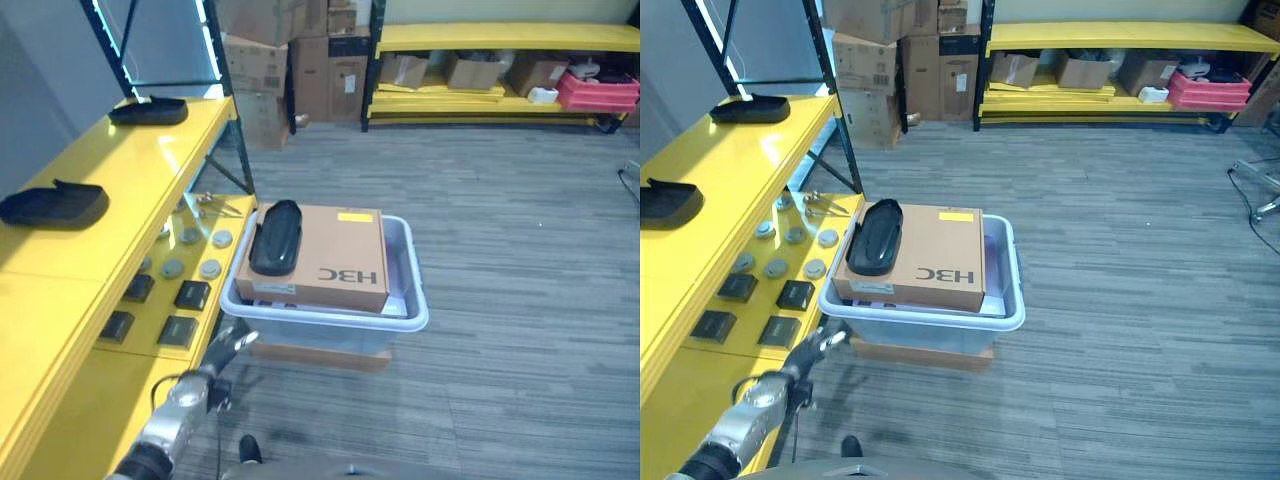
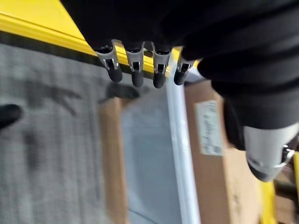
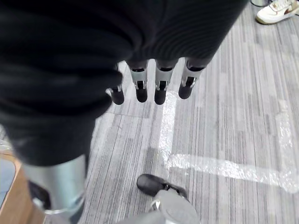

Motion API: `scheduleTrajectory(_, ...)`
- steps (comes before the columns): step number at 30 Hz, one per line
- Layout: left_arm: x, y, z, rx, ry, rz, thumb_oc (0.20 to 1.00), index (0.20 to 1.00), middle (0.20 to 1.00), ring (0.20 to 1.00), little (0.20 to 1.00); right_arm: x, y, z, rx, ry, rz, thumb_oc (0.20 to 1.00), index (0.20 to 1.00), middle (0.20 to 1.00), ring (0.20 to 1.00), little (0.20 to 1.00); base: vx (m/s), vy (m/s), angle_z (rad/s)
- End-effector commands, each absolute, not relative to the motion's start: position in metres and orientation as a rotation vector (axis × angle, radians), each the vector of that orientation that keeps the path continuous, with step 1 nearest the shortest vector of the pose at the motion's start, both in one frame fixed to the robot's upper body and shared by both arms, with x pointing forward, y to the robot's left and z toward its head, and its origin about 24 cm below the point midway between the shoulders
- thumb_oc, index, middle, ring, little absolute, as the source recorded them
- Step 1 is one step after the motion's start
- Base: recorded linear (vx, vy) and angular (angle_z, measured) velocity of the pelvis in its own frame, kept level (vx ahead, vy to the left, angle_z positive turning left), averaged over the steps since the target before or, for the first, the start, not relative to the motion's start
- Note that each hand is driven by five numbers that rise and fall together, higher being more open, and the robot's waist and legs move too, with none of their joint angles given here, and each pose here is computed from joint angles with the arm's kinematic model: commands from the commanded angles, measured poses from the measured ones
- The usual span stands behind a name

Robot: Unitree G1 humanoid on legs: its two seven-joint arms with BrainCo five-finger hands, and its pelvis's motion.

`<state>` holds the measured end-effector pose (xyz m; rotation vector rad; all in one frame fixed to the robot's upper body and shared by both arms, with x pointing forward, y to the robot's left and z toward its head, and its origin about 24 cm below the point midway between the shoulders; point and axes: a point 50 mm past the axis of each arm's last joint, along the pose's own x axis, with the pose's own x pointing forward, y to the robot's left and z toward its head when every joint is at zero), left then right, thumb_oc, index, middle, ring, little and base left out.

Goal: Move parts from the plastic box to the shelf.

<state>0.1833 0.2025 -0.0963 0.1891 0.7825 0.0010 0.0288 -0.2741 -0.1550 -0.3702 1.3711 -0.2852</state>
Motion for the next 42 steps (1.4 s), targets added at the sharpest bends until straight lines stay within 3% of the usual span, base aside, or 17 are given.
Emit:
scheduleTrajectory(1, 0.215, 0.218, -0.073, 0.381, 0.598, 0.153, 1.000, 1.000, 1.000, 1.000, 1.000, 0.059, -0.281, -0.150, -0.393, 1.292, -0.296, 1.000, 1.000, 1.000, 1.000, 1.000, -0.02, -0.107, 0.22)
scheduleTrajectory(3, 0.169, 0.240, -0.113, 0.548, 0.841, 0.289, 1.000, 1.000, 1.000, 1.000, 1.000, 0.072, -0.288, -0.146, -0.403, 1.268, -0.300, 1.000, 1.000, 1.000, 1.000, 1.000, 0.03, 0.060, -0.44)
scheduleTrajectory(6, 0.107, 0.254, -0.146, 0.694, 1.128, 0.256, 1.000, 1.000, 1.000, 1.000, 1.000, 0.078, -0.289, -0.144, -0.311, 1.220, -0.362, 1.000, 1.000, 1.000, 1.000, 1.000, 0.13, 0.168, -0.28)
scheduleTrajectory(10, 0.074, 0.248, -0.156, 0.600, 1.218, 0.283, 1.000, 1.000, 1.000, 1.000, 1.000, 0.128, -0.292, -0.121, -0.056, 0.925, -0.608, 1.000, 1.000, 1.000, 1.000, 1.000, 0.17, 0.174, 0.23)
scheduleTrajectory(13, 0.050, 0.254, -0.157, 0.534, 1.232, 0.348, 1.000, 1.000, 1.000, 1.000, 1.000, 0.204, -0.311, -0.032, -0.030, 0.342, -0.838, 1.000, 1.000, 1.000, 1.000, 1.000, 0.15, 0.120, -0.01)
scheduleTrajectory(15, 0.045, 0.258, -0.156, 0.533, 1.225, 0.341, 1.000, 1.000, 1.000, 1.000, 1.000, 0.222, -0.324, 0.012, -0.039, 0.134, -0.910, 1.000, 1.000, 1.000, 1.000, 1.000, 0.09, 0.061, 0.07)
scheduleTrajectory(16, 0.042, 0.262, -0.155, 0.530, 1.231, 0.335, 1.000, 1.000, 1.000, 1.000, 1.000, 0.236, -0.336, 0.063, -0.093, -0.071, -0.975, 1.000, 1.000, 1.000, 1.000, 1.000, 0.09, 0.060, 0.16)
scheduleTrajectory(20, 0.039, 0.265, -0.155, 0.545, 1.248, 0.284, 1.000, 1.000, 1.000, 1.000, 1.000, 0.258, -0.346, 0.137, -0.154, -0.293, -1.007, 1.000, 1.000, 1.000, 1.000, 1.000, 0.07, 0.054, 0.16)
scheduleTrajectory(24, 0.038, 0.266, -0.155, 0.539, 1.253, 0.245, 1.000, 1.000, 1.000, 1.000, 1.000, 0.276, -0.348, 0.181, -0.235, -0.363, -0.976, 1.000, 1.000, 1.000, 1.000, 1.000, 0.02, 0.073, 0.07)
scheduleTrajectory(42, 0.056, 0.261, -0.154, 0.494, 1.159, 0.169, 1.000, 1.000, 1.000, 1.000, 1.000, 0.345, -0.334, 0.214, -0.274, -0.254, -0.765, 1.000, 1.000, 1.000, 1.000, 1.000, -0.04, 0.077, 0.21)
